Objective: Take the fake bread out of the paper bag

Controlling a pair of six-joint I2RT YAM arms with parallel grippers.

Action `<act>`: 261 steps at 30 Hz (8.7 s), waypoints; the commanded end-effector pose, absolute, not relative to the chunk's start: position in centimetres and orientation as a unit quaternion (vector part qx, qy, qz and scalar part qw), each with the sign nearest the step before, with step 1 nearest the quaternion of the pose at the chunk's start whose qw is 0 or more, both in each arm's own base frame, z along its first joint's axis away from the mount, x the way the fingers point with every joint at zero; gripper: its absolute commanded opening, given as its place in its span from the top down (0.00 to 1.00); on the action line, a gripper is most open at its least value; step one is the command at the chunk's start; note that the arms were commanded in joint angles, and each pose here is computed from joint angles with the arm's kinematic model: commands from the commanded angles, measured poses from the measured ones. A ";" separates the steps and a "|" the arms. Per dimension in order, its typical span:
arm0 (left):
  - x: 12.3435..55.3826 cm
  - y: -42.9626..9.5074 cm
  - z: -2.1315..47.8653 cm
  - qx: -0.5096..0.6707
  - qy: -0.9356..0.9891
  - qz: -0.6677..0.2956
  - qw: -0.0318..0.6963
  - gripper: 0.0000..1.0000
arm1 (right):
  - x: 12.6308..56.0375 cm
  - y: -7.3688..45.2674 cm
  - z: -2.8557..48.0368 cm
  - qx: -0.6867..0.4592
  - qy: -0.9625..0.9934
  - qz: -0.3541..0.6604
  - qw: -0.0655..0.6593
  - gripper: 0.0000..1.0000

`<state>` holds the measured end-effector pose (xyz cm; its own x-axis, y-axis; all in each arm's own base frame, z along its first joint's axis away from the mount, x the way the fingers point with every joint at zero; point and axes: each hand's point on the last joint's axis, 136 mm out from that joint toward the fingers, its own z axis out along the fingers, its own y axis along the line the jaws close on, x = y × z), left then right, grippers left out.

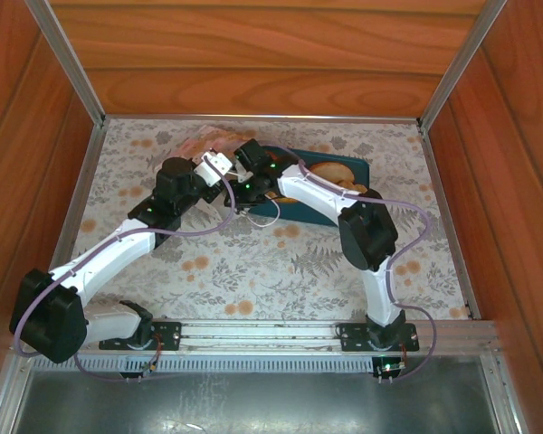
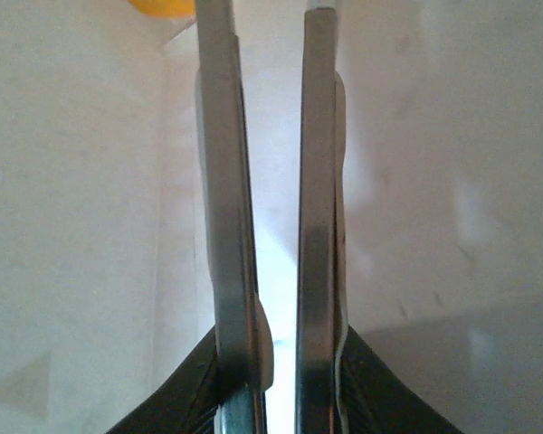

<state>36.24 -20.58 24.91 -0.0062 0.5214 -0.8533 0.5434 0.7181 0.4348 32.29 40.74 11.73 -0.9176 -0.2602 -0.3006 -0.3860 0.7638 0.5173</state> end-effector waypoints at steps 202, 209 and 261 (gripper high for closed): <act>39.4 -12.5 30.1 0.194 0.741 0.052 0.641 1.00 | 23.5 14.0 20.3 -0.033 0.996 -0.019 0.079 1.00; 39.5 -12.5 30.0 0.196 0.742 0.056 0.639 1.00 | 25.4 14.4 19.4 -0.063 0.995 -0.046 0.066 1.00; 39.3 -12.5 30.3 0.201 0.737 0.051 0.643 1.00 | 27.8 15.7 17.9 -0.117 0.991 -0.070 0.012 0.60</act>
